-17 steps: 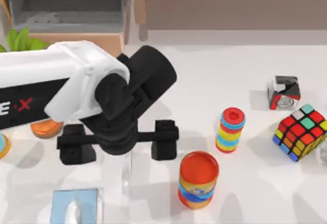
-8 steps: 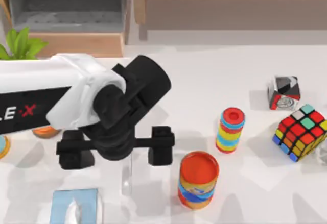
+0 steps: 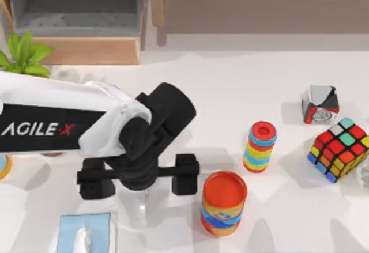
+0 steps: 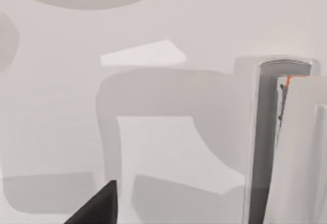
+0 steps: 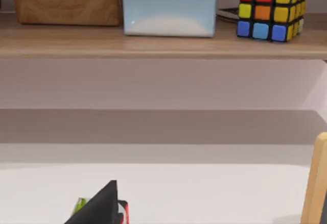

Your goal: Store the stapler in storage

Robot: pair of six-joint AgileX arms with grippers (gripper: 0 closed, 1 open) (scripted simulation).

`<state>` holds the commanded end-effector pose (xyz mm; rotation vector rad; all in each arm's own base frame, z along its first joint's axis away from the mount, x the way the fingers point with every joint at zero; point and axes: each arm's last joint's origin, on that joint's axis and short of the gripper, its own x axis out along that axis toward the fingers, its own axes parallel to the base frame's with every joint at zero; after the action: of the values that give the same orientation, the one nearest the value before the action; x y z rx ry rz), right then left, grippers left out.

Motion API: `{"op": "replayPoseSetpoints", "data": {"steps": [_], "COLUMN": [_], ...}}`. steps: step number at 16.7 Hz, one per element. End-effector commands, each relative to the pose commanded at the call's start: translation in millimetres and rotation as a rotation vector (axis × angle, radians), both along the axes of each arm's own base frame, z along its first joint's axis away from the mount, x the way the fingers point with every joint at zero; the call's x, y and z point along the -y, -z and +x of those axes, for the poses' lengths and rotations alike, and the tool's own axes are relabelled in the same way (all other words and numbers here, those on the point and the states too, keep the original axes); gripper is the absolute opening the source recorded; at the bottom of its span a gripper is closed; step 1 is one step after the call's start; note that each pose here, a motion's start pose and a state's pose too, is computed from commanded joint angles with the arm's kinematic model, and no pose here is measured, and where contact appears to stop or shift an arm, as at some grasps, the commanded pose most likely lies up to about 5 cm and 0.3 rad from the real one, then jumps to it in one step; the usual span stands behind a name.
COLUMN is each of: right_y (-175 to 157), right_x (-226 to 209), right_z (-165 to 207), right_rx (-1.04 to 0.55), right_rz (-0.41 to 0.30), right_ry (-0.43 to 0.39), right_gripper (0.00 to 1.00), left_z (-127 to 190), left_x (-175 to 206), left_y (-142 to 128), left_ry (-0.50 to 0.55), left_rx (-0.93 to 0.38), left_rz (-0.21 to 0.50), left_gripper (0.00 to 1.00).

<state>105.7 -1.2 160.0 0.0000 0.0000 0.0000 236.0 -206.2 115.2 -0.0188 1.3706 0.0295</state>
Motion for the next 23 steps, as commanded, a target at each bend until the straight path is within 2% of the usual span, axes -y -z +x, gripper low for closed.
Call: {"op": "replayPoseSetpoints", "data": {"steps": [2,15,23], "right_y": [0.0,0.0,0.0], "right_x": [0.0,0.0,0.0], "right_z": [0.0,0.0,0.0], "right_rx": [0.0,0.0,0.0], "right_rz": [0.0,0.0,0.0], "right_ry": [0.0,0.0,0.0], "right_gripper": [1.0,1.0,1.0], "left_z": [0.0,0.0,0.0], "left_x": [0.0,0.0,0.0], "left_y": [0.0,0.0,0.0], "left_ry": [0.0,0.0,0.0], "left_rx": [0.0,0.0,0.0], "left_rz": [0.0,0.0,0.0], "left_gripper": [1.0,0.02,0.0]}}
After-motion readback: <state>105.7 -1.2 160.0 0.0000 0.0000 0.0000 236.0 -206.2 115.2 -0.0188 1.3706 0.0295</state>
